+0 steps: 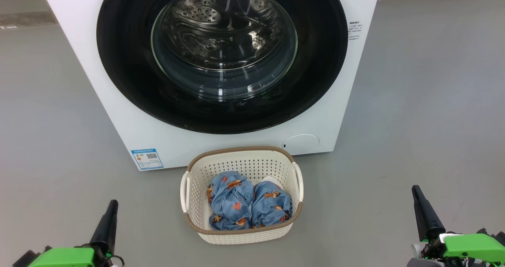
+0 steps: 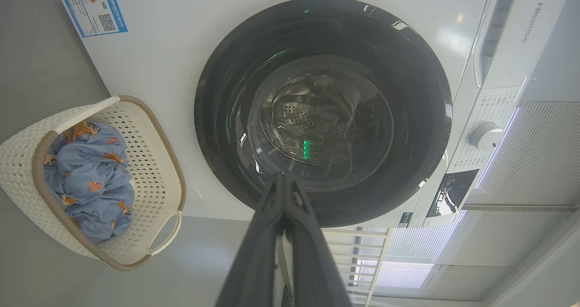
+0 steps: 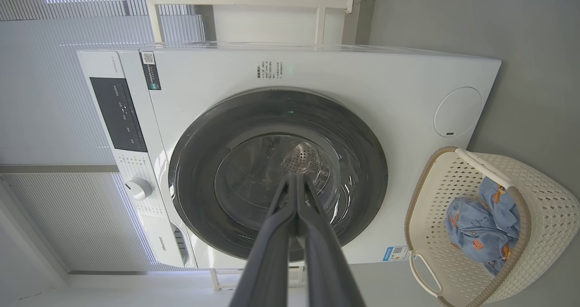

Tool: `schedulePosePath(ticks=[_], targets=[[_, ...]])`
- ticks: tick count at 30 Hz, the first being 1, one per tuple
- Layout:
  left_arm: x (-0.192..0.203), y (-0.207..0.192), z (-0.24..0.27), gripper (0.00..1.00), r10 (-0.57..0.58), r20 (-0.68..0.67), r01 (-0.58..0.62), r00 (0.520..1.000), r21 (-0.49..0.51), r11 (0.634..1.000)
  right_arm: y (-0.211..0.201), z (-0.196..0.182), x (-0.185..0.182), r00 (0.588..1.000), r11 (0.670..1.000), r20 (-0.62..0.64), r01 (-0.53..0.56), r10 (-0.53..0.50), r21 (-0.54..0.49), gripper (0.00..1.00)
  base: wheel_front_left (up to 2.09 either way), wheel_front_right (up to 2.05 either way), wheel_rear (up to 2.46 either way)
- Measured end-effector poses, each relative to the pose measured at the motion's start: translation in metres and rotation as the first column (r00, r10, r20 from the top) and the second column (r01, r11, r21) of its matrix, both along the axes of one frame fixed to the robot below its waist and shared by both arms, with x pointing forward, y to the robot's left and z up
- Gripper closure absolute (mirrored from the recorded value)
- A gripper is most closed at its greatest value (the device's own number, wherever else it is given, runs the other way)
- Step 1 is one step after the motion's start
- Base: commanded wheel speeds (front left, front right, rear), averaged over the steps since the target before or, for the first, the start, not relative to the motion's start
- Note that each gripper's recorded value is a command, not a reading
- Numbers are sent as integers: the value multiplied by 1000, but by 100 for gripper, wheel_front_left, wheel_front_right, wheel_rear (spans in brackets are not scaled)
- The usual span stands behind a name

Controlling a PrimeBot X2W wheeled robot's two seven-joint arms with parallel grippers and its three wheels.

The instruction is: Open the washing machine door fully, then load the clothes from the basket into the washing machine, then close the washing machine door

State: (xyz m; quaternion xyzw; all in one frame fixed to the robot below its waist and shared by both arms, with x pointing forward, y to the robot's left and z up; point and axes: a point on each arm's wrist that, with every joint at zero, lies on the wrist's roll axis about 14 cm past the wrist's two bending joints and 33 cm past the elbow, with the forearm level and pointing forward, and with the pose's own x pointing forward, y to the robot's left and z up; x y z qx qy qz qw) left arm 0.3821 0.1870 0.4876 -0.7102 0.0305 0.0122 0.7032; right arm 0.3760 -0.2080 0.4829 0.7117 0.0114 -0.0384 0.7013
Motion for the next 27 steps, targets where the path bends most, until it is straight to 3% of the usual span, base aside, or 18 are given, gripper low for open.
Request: schedulePosePath(ticks=[14,15,21,27], targets=[[0,0,0,100,0,0,0,1000,0,1000,0,0,0,1000,1000,0,0,0,0,100,0,0,0],[0,0,-1,0,-1,-3,1,1000,0,1000,0,-1,0,1000,1000,-3,0,0,1,0,0,0,0],[-17,-8,-34,0,-5,-102,2,995,-27,1000,2,-34,-17,995,1000,-102,7,-5,19,0,0,0,0],[-17,-7,-33,0,-2,-99,0,995,-22,1000,3,-33,-17,995,1000,-102,10,-9,10,0,0,0,0]])
